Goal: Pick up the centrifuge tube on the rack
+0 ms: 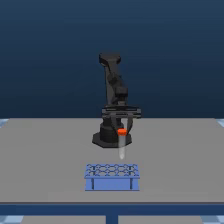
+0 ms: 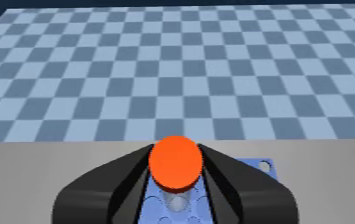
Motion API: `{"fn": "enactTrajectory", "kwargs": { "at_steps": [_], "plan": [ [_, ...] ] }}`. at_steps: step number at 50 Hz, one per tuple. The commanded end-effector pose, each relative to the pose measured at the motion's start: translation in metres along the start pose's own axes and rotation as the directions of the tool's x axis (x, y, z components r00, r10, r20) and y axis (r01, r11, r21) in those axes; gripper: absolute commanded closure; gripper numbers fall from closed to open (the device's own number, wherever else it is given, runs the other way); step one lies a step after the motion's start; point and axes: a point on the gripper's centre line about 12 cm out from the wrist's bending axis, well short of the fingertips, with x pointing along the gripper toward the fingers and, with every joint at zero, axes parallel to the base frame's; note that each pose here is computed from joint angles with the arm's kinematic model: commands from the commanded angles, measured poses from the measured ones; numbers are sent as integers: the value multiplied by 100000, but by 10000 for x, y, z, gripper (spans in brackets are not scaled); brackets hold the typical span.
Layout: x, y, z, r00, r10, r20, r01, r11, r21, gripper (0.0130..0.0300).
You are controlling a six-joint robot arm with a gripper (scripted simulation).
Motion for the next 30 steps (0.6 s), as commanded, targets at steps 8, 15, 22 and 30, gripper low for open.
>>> {"fn": "enactTrajectory", "kwargs": {
  "at_steps": [8,15,22,30],
  "plan": [
    [-24,-4,37,99998,-419,-378,414,99991,-1276,300],
    [-28,-4,45,99998,-418,-378,414,99991,-1276,300],
    [-28,-4,45,99998,-418,-378,414,99991,-1276,300],
    [-28,-4,45,99998,-418,-378,414,99991,-1276,300]
  ]
}}
